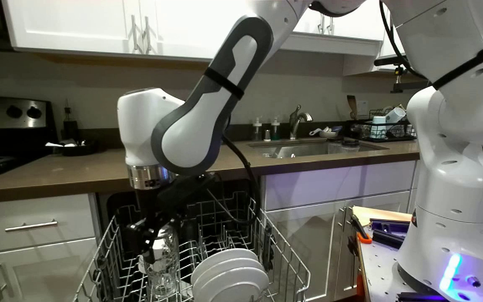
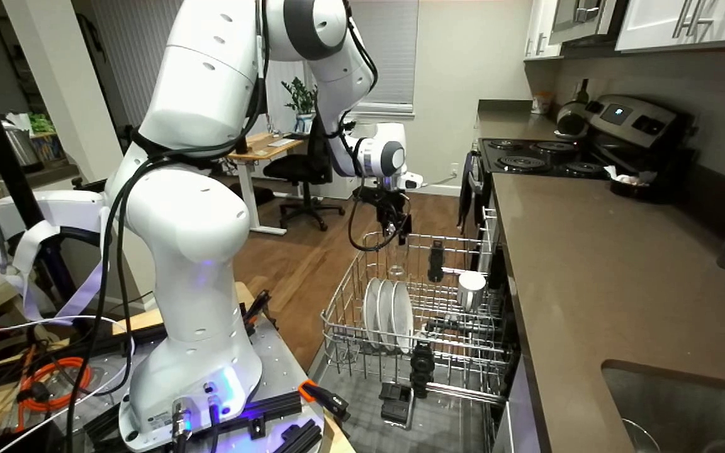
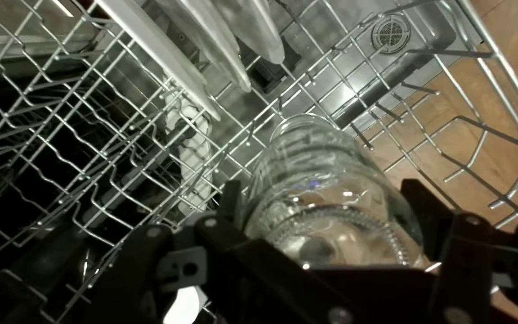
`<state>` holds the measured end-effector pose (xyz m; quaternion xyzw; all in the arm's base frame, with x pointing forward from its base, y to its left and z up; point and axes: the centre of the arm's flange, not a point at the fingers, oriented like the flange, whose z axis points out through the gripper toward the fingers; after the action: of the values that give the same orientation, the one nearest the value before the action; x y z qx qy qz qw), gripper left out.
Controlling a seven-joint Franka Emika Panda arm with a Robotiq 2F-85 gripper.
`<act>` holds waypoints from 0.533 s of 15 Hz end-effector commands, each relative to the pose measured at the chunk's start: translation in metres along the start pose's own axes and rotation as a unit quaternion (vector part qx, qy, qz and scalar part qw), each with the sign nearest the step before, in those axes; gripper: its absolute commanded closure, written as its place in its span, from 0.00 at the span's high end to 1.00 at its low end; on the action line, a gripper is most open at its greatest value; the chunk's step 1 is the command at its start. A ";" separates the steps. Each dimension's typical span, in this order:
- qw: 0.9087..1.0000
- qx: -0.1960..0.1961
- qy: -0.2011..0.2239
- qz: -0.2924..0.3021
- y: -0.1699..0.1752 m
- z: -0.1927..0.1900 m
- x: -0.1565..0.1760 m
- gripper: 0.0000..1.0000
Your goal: Move the glass jar to the left side of the dishwasher
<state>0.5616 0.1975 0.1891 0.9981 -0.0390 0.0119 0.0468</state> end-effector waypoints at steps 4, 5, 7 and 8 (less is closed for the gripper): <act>0.999 0.025 -0.013 -0.034 -0.024 0.013 0.017 0.62; 0.999 0.028 -0.015 -0.037 -0.026 0.014 0.018 0.62; 0.999 0.031 -0.017 -0.041 -0.030 0.017 0.020 0.62; 0.998 0.032 -0.017 -0.044 -0.032 0.019 0.020 0.62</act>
<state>0.5754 0.2186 0.1669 0.9997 -0.0100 -0.0009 0.0244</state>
